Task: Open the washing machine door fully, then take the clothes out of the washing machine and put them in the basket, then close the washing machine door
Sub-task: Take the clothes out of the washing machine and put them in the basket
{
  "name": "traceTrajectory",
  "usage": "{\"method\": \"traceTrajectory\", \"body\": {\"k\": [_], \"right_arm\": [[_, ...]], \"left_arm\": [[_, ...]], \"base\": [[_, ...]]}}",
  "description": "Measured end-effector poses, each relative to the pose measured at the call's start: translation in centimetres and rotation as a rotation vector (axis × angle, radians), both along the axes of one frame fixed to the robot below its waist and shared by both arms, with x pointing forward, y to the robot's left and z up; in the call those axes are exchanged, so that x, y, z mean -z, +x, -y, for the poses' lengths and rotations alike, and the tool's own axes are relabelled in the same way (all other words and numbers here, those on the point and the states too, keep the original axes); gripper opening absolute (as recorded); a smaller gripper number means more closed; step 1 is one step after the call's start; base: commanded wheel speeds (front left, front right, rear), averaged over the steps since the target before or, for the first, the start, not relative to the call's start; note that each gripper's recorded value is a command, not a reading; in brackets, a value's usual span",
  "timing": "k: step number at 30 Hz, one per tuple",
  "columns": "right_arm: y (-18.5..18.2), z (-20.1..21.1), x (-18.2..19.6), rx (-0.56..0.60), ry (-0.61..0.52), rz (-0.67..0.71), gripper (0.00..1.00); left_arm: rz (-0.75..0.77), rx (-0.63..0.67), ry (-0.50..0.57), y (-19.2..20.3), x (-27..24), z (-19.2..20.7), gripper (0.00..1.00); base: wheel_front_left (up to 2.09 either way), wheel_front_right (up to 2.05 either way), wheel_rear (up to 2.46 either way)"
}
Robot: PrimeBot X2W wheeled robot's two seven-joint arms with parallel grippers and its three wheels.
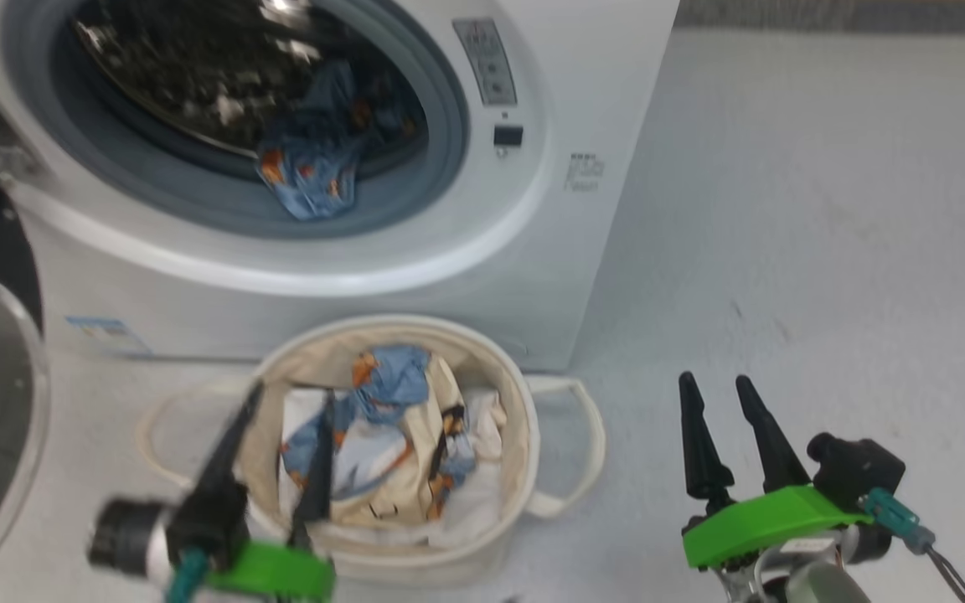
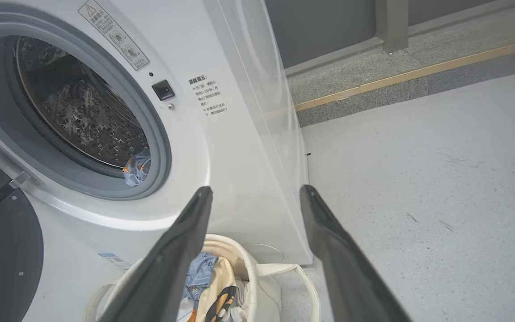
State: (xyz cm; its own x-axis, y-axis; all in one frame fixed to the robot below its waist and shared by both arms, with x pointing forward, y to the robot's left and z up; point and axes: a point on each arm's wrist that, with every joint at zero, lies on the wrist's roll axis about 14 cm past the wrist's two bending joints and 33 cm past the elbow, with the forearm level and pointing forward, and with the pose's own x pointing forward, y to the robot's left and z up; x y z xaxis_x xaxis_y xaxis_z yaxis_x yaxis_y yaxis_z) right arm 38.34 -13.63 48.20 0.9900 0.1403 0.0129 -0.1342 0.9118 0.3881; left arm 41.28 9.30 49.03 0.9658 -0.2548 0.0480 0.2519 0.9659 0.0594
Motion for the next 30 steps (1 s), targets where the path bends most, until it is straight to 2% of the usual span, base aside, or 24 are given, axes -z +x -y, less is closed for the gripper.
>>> {"method": "traceTrajectory", "body": {"k": [9, 18, 25, 30], "right_arm": [[3.9, 0.5, 2.2, 0.006, 0.001, -0.045, 1.0], [6.7, 0.8, 5.6, 0.007, 0.007, -0.11, 1.0], [7.2, 2.0, 7.3, 0.034, 0.007, -0.149, 1.0], [7.8, 2.5, 8.0, 0.045, -0.003, -0.158, 1.0]], "left_arm": [[-0.019, 0.072, -0.007, 10.1, 1.9, 1.5, 1.0], [-0.178, 0.025, -0.056, 20.1, 6.5, 1.0, 1.0], [-0.329, -0.052, -0.045, 25.0, 10.2, 0.3, 1.0], [-0.442, -0.067, -0.096, 26.9, 12.6, 1.1, 1.0]], "base": [[0.0, 0.0, 0.0], [0.0, 0.0, 0.0], [0.0, 0.0, 0.0], [0.0, 0.0, 0.0]]}}
